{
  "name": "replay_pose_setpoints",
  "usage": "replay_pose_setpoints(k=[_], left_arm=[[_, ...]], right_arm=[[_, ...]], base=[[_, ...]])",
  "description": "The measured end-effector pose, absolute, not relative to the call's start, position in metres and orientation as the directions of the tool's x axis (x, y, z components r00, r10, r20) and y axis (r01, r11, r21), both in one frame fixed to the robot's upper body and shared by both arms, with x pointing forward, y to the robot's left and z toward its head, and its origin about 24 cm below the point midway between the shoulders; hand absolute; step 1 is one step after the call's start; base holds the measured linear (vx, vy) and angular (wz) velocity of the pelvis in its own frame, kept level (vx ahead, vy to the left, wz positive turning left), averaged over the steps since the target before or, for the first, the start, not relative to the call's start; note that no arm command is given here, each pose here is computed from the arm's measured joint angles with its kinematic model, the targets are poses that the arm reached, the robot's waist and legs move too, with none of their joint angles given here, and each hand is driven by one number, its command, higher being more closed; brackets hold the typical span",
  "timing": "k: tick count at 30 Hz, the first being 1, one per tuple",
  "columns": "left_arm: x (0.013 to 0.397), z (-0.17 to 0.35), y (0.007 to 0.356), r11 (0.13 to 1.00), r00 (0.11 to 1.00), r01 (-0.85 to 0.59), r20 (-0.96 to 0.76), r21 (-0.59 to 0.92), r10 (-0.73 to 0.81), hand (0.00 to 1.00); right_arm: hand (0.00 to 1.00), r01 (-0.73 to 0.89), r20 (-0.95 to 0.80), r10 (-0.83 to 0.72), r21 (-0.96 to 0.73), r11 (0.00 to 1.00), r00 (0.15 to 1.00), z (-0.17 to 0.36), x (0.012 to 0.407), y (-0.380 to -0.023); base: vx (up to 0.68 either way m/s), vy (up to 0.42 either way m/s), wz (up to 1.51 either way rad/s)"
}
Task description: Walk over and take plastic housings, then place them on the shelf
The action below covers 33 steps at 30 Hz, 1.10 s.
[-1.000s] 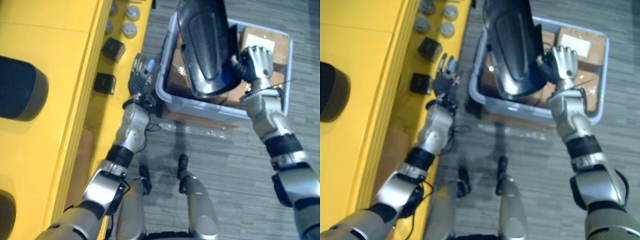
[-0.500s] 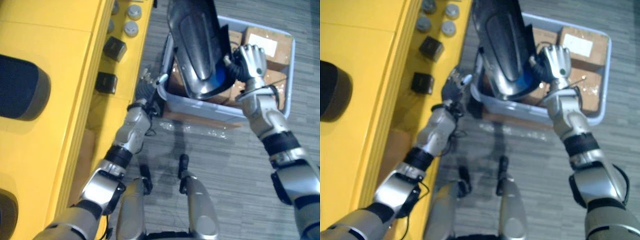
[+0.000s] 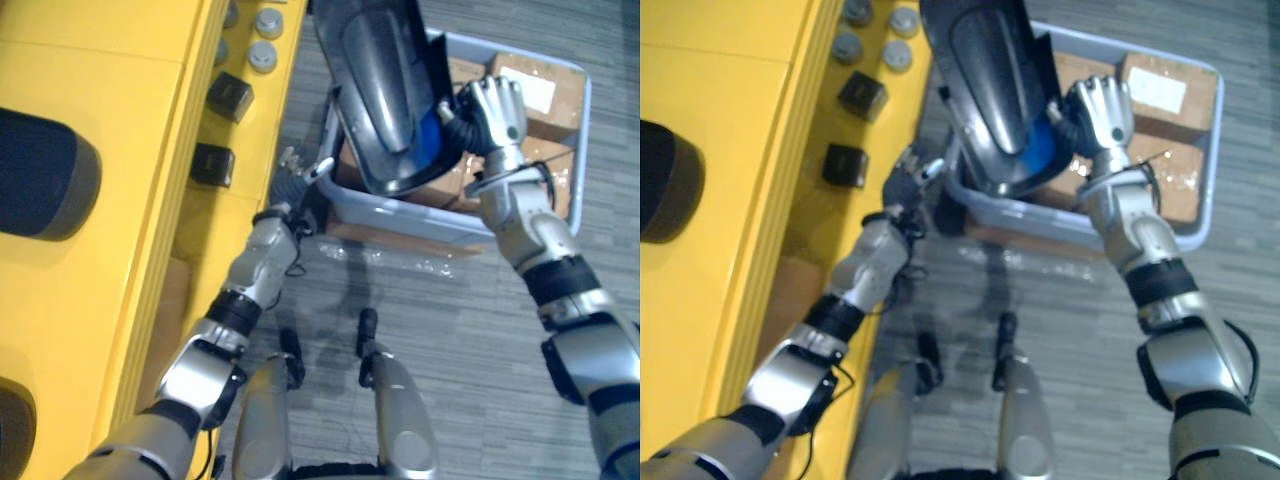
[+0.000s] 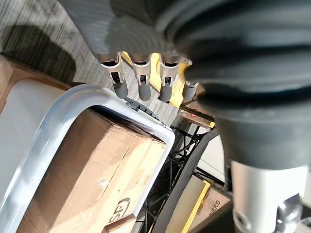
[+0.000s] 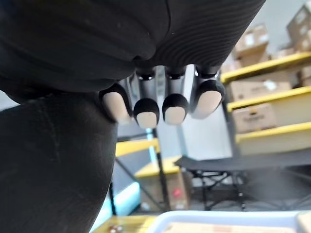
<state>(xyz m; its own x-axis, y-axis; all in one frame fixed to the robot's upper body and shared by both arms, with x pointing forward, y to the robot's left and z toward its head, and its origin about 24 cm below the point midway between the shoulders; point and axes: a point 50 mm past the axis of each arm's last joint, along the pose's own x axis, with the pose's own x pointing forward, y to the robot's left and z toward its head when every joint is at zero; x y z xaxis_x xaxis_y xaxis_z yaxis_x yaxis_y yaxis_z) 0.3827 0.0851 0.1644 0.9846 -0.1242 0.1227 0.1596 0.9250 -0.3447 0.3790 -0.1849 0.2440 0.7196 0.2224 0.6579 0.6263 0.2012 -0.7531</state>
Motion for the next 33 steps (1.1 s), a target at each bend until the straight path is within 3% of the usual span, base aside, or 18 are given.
replay_pose_setpoints(k=[6, 16, 33], left_arm=[[0.383, 0.166, 0.089, 0.922, 0.984, 0.158, 0.135, -0.352, -0.117, 0.00], [0.382, 0.174, 0.088, 0.837, 0.958, 0.271, 0.221, -0.476, -0.185, 0.00], [0.379, 0.166, 0.074, 0.864, 0.951, 0.304, 0.173, -0.402, -0.255, 0.00]], right_arm=[[1.00, 0.622, 0.654, 0.242, -0.756, 0.204, 0.717, 0.243, 0.379, -0.183], [1.00, 0.571, 0.597, 0.269, -0.802, 0.177, 0.756, 0.221, 0.383, -0.174], [1.00, 0.534, 0.559, 0.331, -0.828, 0.173, 0.760, 0.210, 0.383, -0.157]], base=[[0.00, 0.000, 0.00], [0.00, 0.010, 0.02], [0.00, 0.000, 0.00]])
